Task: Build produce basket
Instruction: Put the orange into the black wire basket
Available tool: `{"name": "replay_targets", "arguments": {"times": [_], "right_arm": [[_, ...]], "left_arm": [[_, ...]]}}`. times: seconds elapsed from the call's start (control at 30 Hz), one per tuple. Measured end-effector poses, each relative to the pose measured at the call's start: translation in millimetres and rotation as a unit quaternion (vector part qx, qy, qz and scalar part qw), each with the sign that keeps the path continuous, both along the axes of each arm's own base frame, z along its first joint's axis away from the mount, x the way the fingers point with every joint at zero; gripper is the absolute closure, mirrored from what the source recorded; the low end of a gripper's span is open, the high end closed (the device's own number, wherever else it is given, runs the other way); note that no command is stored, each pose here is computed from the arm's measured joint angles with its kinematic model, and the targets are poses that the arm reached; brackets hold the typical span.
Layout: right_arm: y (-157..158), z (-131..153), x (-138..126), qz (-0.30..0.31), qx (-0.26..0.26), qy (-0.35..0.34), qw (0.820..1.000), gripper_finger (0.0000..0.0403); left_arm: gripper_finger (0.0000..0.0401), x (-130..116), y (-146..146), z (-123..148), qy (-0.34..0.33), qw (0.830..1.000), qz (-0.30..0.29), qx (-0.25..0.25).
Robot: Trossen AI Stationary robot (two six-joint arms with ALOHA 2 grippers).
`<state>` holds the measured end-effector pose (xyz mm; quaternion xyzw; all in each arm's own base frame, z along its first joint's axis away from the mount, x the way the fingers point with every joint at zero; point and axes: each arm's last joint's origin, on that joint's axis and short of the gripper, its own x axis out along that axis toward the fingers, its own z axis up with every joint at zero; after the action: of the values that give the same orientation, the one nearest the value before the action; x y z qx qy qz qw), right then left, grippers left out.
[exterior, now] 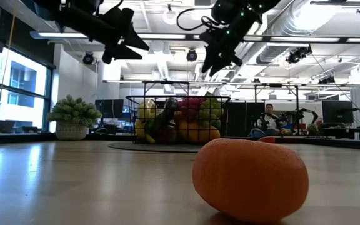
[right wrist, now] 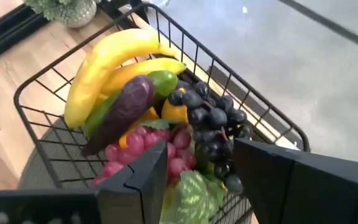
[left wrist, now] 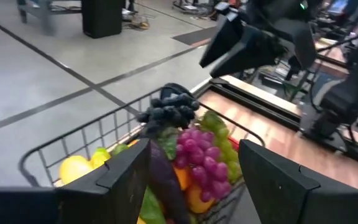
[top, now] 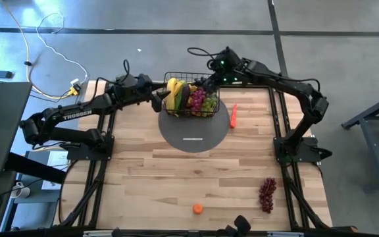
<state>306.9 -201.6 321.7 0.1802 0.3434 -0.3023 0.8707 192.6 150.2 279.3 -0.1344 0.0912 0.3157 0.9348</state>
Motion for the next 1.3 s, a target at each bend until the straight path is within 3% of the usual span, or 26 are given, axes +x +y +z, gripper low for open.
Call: {"name": "replay_targets", "arguments": {"times": [0.53,0.9,1.3], "right_arm": [[32.5,4.7,3.4,-0.028,0.089,0.033,0.995,0.0237],[68.4,35.5,-8.9,-0.047,0.056,0.007,0.997,0.0237],[109.7,50.4,-21.9,-0.050,0.041,0.022,0.998,0.0237]], "left_arm": [[0.0170,28.0,-44.8,1.4,0.002,0.995,-0.097,0.004],[0.0170,38.4,-64.5,36.8,0.020,0.990,-0.135,0.022],[0.0170,49.1,-101.6,74.9,-0.045,0.978,-0.203,0.004]]}}
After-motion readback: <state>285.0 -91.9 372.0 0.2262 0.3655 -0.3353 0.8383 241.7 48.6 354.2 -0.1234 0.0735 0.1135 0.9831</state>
